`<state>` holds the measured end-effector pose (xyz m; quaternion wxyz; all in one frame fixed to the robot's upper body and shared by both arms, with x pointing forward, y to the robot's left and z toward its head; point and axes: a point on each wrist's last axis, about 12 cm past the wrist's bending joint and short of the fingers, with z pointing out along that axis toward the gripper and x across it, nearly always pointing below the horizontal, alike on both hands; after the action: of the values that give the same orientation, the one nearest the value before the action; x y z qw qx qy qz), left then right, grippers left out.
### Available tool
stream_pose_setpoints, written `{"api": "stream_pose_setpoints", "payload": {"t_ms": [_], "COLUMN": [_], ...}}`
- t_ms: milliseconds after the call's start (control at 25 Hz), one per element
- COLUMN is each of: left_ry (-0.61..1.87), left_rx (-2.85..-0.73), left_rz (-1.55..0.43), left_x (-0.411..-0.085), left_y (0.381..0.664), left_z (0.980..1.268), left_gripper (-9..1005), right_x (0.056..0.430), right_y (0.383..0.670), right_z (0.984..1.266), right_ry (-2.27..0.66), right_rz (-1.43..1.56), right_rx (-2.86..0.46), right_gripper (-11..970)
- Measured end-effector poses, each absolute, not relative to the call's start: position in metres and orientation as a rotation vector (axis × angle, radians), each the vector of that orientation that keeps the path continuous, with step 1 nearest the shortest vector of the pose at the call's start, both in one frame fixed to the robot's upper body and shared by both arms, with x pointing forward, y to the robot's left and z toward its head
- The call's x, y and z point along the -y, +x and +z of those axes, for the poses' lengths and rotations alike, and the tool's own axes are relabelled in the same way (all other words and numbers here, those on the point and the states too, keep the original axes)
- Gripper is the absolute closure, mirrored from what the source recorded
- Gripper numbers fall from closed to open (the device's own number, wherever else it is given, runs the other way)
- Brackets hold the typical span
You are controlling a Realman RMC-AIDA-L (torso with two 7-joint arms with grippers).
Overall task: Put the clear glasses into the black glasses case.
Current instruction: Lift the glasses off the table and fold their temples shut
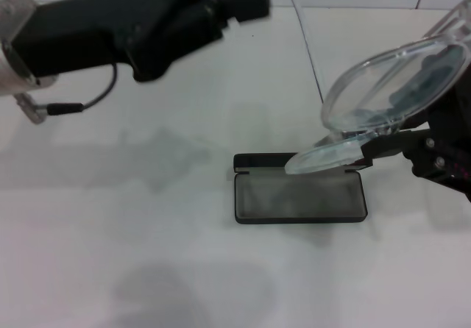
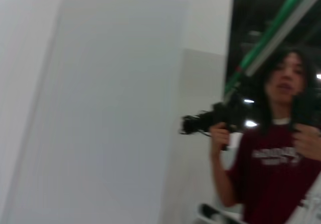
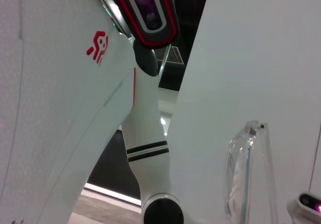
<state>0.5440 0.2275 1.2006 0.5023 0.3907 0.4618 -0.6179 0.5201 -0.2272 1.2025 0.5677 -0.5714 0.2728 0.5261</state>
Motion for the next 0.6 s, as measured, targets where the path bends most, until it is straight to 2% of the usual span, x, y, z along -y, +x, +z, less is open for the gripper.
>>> {"api": "stream_pose_setpoints", "payload": {"t_ms": [280, 600], "left_ry": [0.776, 0.819], "left_rx": [-1.264, -1.214], "left_rz": [-1.352, -1.46], "left_x": [-0.239, -0.21], "left_y": [0.559, 0.558], "left_z": [1.187, 1.19], "left_gripper": [963, 963], "right_x": [0.228, 0.221], "right_y": [0.518, 0.524], "right_z": [1.205, 1.205], "right_ry": [-1.352, -1.354], "right_rz": [1.233, 1.226], "right_rx": [-0.6, -0.627], "right_gripper": [910, 909]}}
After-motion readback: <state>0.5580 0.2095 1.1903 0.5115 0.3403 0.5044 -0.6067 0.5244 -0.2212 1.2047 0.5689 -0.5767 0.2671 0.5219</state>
